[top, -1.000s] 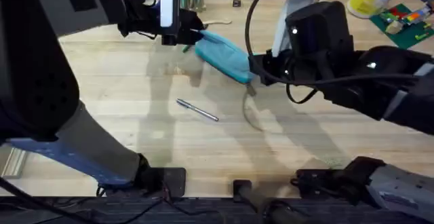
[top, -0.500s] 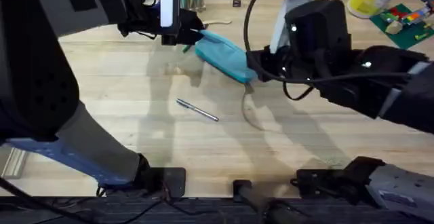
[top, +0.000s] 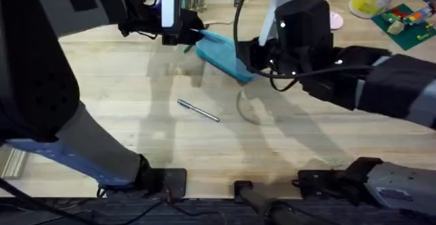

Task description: Unzip the bag, pick up the pens from the table one at a time and place them inside, then zip the bag closed.

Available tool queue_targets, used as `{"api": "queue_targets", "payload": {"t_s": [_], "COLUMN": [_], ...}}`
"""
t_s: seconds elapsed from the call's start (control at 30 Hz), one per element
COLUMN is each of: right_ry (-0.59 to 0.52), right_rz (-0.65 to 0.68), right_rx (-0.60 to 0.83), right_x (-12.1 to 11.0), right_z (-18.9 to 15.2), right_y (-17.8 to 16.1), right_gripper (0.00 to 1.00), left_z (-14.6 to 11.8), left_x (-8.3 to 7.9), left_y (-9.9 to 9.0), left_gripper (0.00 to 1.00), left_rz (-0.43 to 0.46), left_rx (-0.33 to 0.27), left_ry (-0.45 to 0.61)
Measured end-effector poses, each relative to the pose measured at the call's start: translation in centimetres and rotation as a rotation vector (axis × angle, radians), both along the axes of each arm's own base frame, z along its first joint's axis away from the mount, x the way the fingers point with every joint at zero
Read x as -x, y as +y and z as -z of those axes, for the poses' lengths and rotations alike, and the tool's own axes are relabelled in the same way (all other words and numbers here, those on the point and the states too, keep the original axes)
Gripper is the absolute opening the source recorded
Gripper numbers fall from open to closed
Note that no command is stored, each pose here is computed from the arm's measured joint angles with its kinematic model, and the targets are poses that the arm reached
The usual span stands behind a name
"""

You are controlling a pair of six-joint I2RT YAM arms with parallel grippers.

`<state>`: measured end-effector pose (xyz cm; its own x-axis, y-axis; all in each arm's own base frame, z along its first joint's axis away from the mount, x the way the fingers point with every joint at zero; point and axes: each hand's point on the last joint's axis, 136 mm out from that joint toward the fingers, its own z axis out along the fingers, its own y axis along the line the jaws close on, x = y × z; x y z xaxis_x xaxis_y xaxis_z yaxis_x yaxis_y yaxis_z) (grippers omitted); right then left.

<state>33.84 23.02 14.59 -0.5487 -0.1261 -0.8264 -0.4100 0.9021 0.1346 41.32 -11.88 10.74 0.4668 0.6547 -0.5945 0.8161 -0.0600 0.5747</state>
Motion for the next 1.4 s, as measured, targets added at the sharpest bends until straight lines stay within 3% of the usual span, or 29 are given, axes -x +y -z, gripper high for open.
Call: {"api": "queue_targets", "payload": {"t_s": [0.57,1.03,1.4], "right_ry": [-0.019,-0.005,-0.016], "right_rz": [-0.033,-0.090,-0.116], "right_rx": [-0.025,-0.052,-0.047], "right_x": [-2.0,-6.4,-7.0], "right_z": [0.7,0.8,0.4], "right_y": [2.9,8.2,9.0], "right_gripper": [0.032,0.031,0.031], "left_z": [0.0,0.0,0.1], "left_x": [0.0,0.0,-0.3], "left_y": [0.0,0.1,0.5], "left_gripper": [0.042,0.042,0.042], "left_rz": [0.000,-0.002,-0.015], "left_rx": [0.000,-0.003,-0.014], "left_ry": [0.001,0.000,-0.007]}}
